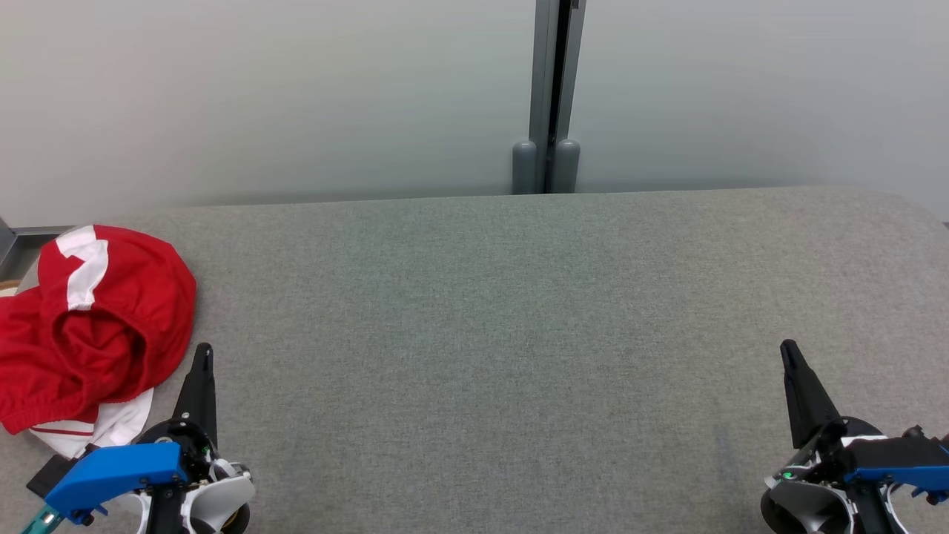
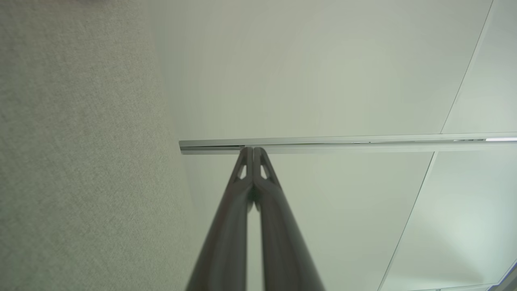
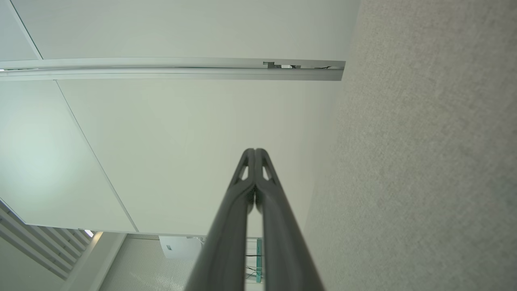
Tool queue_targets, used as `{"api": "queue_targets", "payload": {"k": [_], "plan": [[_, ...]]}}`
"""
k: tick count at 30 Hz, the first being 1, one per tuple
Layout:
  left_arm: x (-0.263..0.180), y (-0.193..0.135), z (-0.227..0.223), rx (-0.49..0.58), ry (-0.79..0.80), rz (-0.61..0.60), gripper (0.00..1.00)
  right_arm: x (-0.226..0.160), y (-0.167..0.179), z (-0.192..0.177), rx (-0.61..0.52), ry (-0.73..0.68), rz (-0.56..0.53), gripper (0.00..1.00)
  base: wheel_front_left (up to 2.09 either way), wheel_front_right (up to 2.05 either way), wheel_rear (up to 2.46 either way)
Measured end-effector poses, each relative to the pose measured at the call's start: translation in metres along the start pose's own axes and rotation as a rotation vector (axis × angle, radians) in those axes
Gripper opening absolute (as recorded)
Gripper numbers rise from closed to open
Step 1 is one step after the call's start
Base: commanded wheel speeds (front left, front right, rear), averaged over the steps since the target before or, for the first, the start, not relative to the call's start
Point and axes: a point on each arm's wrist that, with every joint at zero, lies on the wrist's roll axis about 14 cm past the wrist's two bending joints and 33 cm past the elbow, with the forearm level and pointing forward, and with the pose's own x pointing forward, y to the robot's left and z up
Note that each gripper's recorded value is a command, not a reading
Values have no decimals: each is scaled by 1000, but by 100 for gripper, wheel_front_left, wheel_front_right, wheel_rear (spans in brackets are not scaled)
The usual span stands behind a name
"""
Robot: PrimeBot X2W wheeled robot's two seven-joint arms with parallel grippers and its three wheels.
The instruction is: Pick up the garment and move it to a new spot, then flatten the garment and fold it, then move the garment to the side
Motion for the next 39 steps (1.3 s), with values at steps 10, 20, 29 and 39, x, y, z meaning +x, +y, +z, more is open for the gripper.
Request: {"api": "queue_targets", "payload": {"k": [10, 20, 29, 39], "plan": [[-6, 13, 0, -5, -3, 37, 100, -5, -12, -1, 5, 0, -35, 100, 0, 0, 0], [-15, 25, 2, 17, -35, 74, 100, -12, -27, -5, -15, -10, -81, 100, 0, 0, 0], [-14, 15, 4, 120, -53, 47, 100, -10, -21, -10, -103, -10, -64, 100, 0, 0, 0], [-12, 6, 4, 321, -64, 41, 100, -8, -15, -21, -306, 17, -44, 100, 0, 0, 0]]}}
